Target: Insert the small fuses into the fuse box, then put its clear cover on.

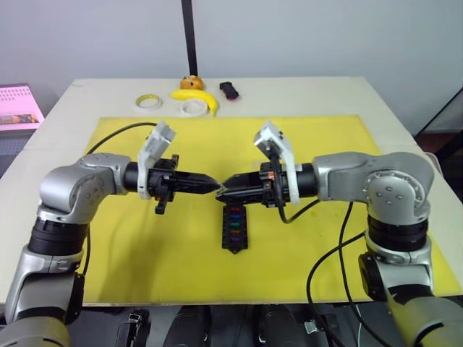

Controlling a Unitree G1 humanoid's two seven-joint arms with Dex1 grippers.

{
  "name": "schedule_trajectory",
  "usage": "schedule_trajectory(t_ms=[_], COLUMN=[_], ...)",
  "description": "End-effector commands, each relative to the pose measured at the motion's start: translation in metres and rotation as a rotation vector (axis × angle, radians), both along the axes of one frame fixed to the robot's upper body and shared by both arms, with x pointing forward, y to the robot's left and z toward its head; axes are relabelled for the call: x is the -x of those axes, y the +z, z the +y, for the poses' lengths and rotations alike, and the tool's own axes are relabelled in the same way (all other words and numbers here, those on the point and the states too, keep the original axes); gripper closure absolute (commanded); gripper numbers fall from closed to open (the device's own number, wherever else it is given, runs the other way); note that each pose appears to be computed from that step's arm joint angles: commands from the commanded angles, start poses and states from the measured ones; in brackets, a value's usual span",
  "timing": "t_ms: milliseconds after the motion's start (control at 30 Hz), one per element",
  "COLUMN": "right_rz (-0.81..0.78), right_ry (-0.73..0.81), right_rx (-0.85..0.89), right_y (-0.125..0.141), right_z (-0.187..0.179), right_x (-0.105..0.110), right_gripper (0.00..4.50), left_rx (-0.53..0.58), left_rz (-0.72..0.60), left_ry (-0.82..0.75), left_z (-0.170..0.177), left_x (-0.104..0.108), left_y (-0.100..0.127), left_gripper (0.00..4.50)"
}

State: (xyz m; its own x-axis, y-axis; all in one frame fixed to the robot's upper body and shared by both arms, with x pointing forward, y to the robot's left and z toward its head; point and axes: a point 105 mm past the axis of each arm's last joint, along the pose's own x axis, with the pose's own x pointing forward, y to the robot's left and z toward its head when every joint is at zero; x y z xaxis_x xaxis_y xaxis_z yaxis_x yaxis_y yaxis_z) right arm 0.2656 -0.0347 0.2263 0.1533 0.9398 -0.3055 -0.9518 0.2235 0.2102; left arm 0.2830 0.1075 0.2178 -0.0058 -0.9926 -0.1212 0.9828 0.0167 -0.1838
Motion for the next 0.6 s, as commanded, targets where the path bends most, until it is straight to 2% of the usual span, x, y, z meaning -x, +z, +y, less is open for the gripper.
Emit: schedule_trajectory(t_ms=[33, 67, 267, 433, 533, 600], right_rz=[-0.051, -0.052, -0.059, -0.141, -0.23, -0.27], right_ry=[0.032, 0.032, 0.03, 0.032, 0.058, 0.094], right_rx=[-0.019, -0.018, -0.006, 0.102, 0.204, 0.27], right_y=[0.012, 0.012, 0.012, 0.01, 0.008, 0.003], right_z=[0.003, 0.003, 0.003, -0.002, -0.007, -0.011], right_x=[0.004, 0.004, 0.004, 0.002, -0.001, -0.001], right_gripper=[4.31, 4.48, 4.48, 4.48, 4.5, 4.5], left_rx=[0.001, -0.001, -0.011, -0.134, -0.231, -0.275], left_rz=[-0.046, -0.047, -0.049, -0.119, -0.222, -0.274], left_ry=[-0.004, -0.004, -0.003, 0.048, 0.08, 0.096], left_z=[-0.001, -0.001, -0.001, 0.008, 0.018, 0.022], left_x=[0.0, 0.0, 0.0, -0.006, -0.013, -0.018], left_y=[0.007, 0.006, 0.004, -0.005, -0.013, -0.017], left_gripper=[4.5, 4.5, 4.5, 4.5, 3.53, 2.66])
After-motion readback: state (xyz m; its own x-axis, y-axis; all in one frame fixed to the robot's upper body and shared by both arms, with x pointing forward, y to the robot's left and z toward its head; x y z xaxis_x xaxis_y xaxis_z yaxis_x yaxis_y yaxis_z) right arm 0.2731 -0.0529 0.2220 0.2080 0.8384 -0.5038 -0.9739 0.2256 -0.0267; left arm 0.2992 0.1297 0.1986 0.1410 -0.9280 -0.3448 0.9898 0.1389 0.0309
